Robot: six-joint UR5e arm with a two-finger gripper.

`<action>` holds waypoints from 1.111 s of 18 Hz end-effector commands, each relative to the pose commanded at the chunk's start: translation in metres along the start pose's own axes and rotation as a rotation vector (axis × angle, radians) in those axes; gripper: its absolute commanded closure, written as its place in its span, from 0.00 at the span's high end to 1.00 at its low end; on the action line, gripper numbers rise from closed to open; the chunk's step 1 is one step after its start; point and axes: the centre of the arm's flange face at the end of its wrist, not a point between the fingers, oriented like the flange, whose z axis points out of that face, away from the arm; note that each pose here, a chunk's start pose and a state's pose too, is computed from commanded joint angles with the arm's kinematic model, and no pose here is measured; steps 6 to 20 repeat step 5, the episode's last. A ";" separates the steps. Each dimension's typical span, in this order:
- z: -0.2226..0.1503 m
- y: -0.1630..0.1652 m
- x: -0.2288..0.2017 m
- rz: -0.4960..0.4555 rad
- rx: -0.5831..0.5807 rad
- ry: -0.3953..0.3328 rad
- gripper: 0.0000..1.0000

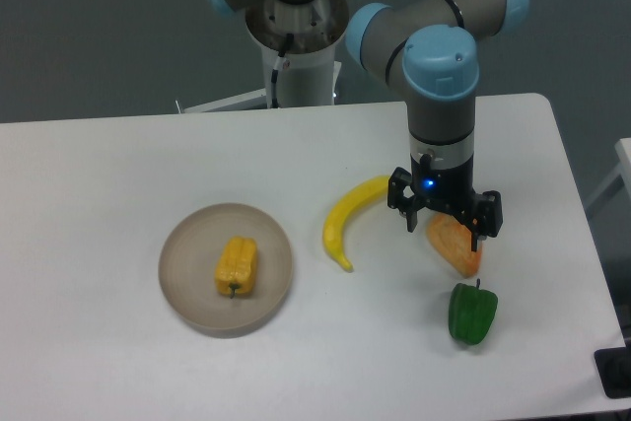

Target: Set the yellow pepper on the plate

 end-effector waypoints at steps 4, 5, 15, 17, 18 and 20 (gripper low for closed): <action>0.003 0.000 -0.002 0.006 -0.039 -0.029 1.00; 0.005 0.000 -0.003 0.006 -0.042 -0.027 1.00; 0.005 0.000 -0.003 0.006 -0.042 -0.027 1.00; 0.005 0.000 -0.003 0.006 -0.042 -0.027 1.00; 0.005 0.000 -0.003 0.006 -0.042 -0.027 1.00; 0.005 0.000 -0.003 0.006 -0.042 -0.027 1.00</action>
